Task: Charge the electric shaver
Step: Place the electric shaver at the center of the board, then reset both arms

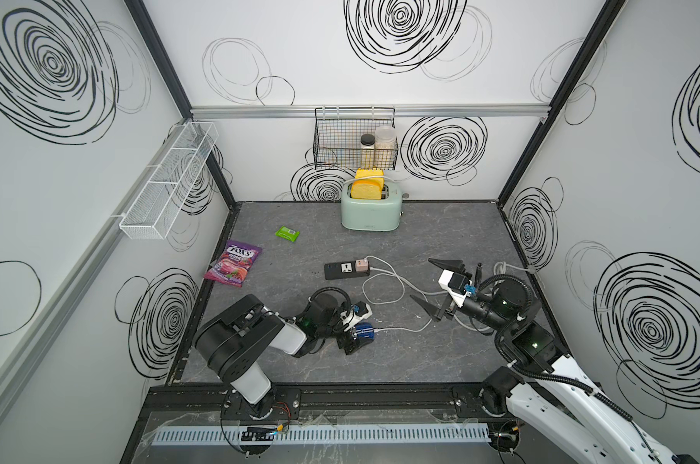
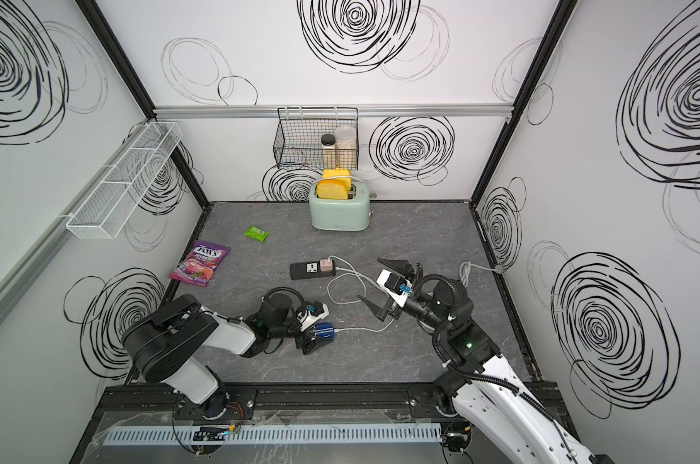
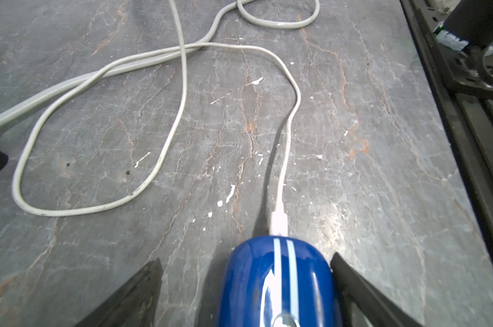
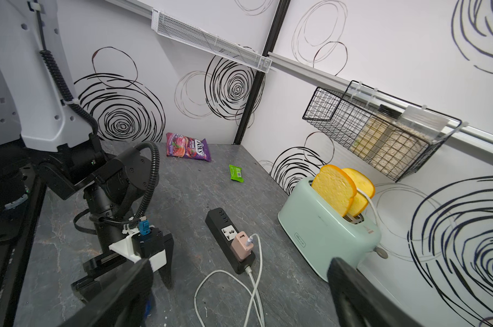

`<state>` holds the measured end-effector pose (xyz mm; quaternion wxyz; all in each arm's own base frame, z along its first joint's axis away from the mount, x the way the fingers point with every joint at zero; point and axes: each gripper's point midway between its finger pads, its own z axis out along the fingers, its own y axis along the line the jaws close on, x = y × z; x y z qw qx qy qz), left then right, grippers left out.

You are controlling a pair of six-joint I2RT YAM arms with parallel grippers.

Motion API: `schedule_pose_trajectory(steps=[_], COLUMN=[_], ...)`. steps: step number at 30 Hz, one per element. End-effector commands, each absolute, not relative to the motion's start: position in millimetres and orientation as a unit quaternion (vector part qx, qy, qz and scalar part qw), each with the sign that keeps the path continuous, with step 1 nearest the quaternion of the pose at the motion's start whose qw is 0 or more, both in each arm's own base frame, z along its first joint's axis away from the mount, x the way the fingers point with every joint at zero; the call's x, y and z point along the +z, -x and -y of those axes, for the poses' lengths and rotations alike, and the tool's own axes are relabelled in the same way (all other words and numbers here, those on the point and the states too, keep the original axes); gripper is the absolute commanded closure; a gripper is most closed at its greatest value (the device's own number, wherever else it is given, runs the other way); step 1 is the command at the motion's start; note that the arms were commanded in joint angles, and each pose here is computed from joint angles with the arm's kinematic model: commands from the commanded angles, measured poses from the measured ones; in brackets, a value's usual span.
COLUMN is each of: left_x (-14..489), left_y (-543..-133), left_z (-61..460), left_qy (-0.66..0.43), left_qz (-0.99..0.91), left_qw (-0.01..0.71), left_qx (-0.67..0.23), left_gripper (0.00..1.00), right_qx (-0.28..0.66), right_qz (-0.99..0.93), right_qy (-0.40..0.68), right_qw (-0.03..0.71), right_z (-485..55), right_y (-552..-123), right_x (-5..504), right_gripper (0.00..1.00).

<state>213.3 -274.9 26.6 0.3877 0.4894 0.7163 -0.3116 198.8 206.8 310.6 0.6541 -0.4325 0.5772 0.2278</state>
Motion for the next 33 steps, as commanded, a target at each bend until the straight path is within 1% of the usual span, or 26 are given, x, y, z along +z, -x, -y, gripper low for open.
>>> schedule_pose_trajectory(steps=[1, 4, 6, 8, 10, 12, 13, 15, 18, 21, 23, 25, 28, 33], left_x=[70.0, 117.0, 158.5, 192.1, 209.3, 207.6, 201.2, 189.4, 182.7, 168.2, 157.7, 158.9, 167.4, 148.2], left_y=[-227.0, -239.7, -255.6, -281.7, -314.6, -337.6, -343.0, -350.9, -357.9, -361.4, -361.7, -360.6, -361.8, -366.6], left_z=[286.6, 286.5, 278.1, 252.5, 206.2, 150.3, 128.7, 88.1, 48.3, 22.2, 11.4, 6.5, 13.4, 19.3], left_qy=[-0.476, -0.452, -0.422, -0.357, -0.264, -0.184, -0.158, -0.110, -0.061, -0.020, 0.003, 0.021, -0.011, -0.026], left_qz=[-0.688, -0.673, -0.664, -0.675, -0.704, -0.725, -0.732, -0.742, -0.746, -0.750, -0.752, -0.743, -0.723, -0.721], left_qw=[0.444, 0.494, 0.545, 0.596, 0.632, 0.656, 0.658, 0.660, 0.663, 0.661, 0.659, 0.669, 0.690, 0.693], left_qx=[-0.321, -0.313, -0.289, -0.249, -0.186, -0.099, -0.072, -0.042, 0.003, 0.006, 0.001, -0.008, -0.003, -0.012], left_gripper=[0.03, 0.03, 0.03, 0.03, 0.03, 0.03, 0.03, 0.03, 0.03, 0.03, 0.03, 0.03, 0.03, 0.03], right_qx=[0.221, 0.202, 0.173, 0.127, 0.080, 0.048, 0.040, 0.018, -0.039, -0.062, -0.058, -0.057, -0.061, -0.051], right_qz=[-0.578, -0.599, -0.627, -0.658, -0.679, -0.695, -0.696, -0.706, -0.732, -0.753, -0.762, -0.756, -0.757, -0.766], right_qy=[0.396, 0.338, 0.274, 0.184, 0.102, 0.016, -0.017, -0.048, -0.070, -0.085, -0.098, -0.094, -0.092, -0.078], right_qw=[0.678, 0.697, 0.709, 0.719, 0.723, 0.717, 0.717, 0.707, 0.677, 0.649, 0.638, 0.645, 0.644, 0.636], right_z=[-195.4, -178.2, -157.2, -125.2, -89.1, -50.4, -35.7, -17.5, 1.2, 13.5, 19.2, 19.8, 21.2, 21.5], right_y=[-206.3, -224.5, -247.2, -273.6, -296.1, -313.7, -318.4, -325.6, -331.5, -333.8, -333.0, -333.5, -342.3, -356.9], right_x=[328.7, 338.3, 338.8, 330.9, 314.8, 289.2, 279.2, 251.2, 205.8, 163.5, 144.3, 140.3, 141.6, 138.3], right_gripper=[0.02, 0.02, 0.02, 0.02, 0.02, 0.02, 0.02, 0.02, 0.02, 0.02, 0.02, 0.02, 0.02, 0.02])
